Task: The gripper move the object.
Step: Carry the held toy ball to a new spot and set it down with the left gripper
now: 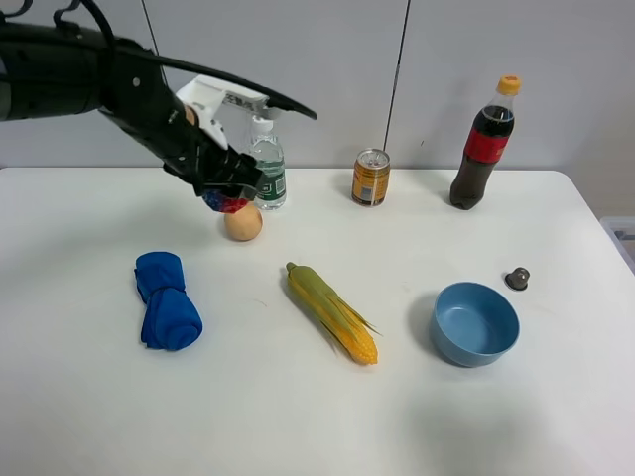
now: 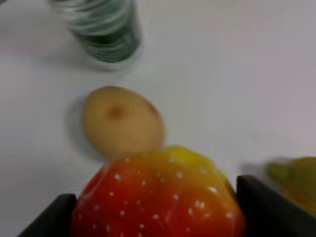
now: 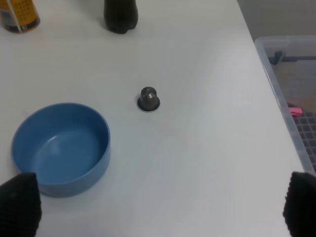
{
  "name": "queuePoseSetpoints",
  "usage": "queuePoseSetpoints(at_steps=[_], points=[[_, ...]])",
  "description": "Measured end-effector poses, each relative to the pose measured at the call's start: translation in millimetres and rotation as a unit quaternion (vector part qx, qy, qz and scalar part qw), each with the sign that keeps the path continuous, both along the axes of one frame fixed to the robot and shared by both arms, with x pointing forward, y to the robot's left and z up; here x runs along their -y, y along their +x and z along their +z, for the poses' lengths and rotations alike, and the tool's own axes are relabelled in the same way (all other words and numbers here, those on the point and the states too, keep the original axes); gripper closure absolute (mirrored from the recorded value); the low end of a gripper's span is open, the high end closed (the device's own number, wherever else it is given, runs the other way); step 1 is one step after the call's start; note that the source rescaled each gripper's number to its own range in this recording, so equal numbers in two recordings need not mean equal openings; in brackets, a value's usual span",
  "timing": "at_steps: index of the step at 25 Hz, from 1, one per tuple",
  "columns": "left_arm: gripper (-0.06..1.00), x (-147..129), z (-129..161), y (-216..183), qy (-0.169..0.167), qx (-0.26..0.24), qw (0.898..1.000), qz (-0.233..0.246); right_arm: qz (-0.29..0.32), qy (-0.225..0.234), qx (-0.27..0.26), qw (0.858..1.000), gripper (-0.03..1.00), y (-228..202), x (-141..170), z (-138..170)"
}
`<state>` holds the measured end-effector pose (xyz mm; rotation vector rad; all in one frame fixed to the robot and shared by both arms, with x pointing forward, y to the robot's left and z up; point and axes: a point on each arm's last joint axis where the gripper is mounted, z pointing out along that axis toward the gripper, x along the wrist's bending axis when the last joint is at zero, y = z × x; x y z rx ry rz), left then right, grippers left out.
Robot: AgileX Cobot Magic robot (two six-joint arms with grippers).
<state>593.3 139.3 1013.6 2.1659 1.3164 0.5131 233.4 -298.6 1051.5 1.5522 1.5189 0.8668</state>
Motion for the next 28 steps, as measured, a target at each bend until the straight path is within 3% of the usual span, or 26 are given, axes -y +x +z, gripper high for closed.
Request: queuePoseSetpoints(at_steps=[5, 10, 14, 23, 28], points=[[0.92, -50, -20, 19, -0.021, 0.083, 0.995, 0.057, 0.000, 0.000, 0.000, 1.000, -0.03, 0, 0, 0], [0.92, -74, -39, 37, -0.033, 0.129, 0.987, 0.087, 0.000, 0.000, 0.000, 1.000, -0.03, 0, 0, 0], [0.92, -81, -68, 50, -0.038, 0.142, 0.984, 0.098, 0.000, 0.000, 0.000, 1.000, -0.03, 0, 0, 0], [0.92, -81, -121, 63, -0.024, 0.164, 0.984, 0.072, 0.000, 0.000, 0.000, 1.000, -0.03, 0, 0, 0], [0.92, -85, -140, 68, -0.042, 0.181, 0.979, 0.087, 0.000, 0.000, 0.000, 1.000, -0.03, 0, 0, 0]])
